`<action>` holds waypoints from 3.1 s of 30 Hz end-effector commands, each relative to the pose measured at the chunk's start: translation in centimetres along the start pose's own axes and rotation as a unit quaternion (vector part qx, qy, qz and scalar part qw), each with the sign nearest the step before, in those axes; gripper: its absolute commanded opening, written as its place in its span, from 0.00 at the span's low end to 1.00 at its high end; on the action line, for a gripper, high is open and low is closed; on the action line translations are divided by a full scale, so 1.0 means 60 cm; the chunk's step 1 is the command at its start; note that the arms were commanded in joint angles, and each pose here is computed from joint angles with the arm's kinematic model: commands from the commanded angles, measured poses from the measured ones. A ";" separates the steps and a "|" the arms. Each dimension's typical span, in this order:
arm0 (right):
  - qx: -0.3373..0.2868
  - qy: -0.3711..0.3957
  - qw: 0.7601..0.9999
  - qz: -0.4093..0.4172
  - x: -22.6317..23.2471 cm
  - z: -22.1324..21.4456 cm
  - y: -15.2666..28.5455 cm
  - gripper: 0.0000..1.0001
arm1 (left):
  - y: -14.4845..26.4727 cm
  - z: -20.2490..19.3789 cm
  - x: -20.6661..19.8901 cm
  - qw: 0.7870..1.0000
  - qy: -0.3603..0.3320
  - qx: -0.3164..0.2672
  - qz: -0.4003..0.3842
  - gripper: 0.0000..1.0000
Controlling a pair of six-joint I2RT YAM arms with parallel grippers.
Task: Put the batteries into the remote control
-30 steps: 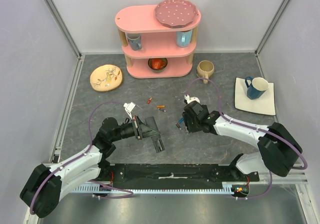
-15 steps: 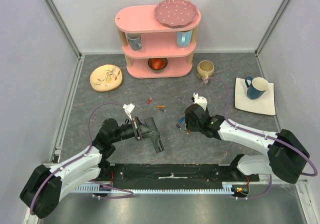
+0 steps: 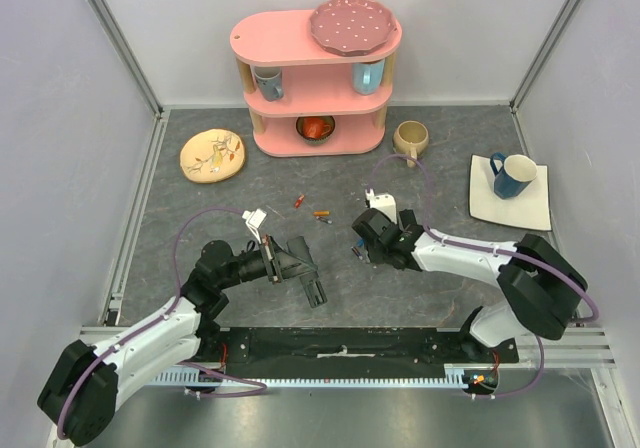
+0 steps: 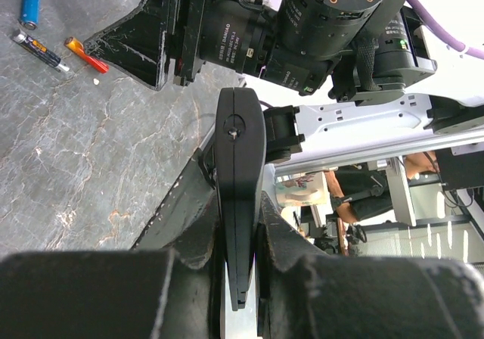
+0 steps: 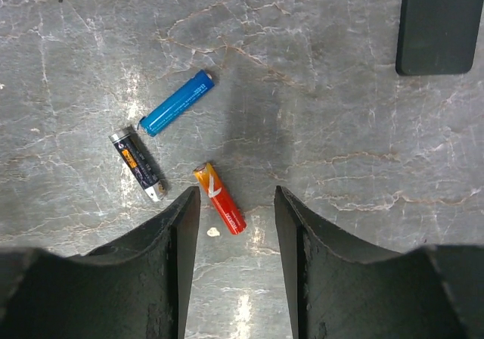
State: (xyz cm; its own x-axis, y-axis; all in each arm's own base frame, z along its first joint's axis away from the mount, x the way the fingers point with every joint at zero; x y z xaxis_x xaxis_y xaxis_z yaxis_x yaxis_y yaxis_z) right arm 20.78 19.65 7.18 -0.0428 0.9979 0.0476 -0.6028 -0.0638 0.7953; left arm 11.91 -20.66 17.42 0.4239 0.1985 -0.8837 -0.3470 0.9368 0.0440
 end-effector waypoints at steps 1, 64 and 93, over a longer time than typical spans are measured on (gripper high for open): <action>-0.023 0.050 0.998 0.002 0.013 0.030 -0.005 0.52 | 0.000 0.004 0.002 1.000 -0.019 -0.010 0.000 0.02; -0.079 0.512 0.833 0.193 0.071 0.167 -0.116 0.00 | 0.030 -0.024 -0.010 0.998 -0.054 0.013 -0.029 0.02; -0.168 0.384 0.893 0.163 0.079 0.258 -0.017 0.45 | 0.030 -0.023 -0.011 0.998 -0.055 0.016 -0.022 0.02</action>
State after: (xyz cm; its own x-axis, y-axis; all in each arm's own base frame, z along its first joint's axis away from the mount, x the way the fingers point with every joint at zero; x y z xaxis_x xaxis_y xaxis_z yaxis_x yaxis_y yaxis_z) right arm 31.86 23.49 8.14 -0.8344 0.4808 -0.2695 -0.4838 -0.4047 0.7760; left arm 9.47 -19.46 16.81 0.4773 0.1820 -0.8597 -0.2873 0.9569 0.0431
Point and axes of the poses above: each gripper's point midway between its finger pads, its own y axis back along the fingers, its own x axis along the line the jaws close on, z = x × y, the point moved 5 cm from there along y, back along the fingers, and after that the axes turned 5 degrees about -y, right-handed, at the moved point
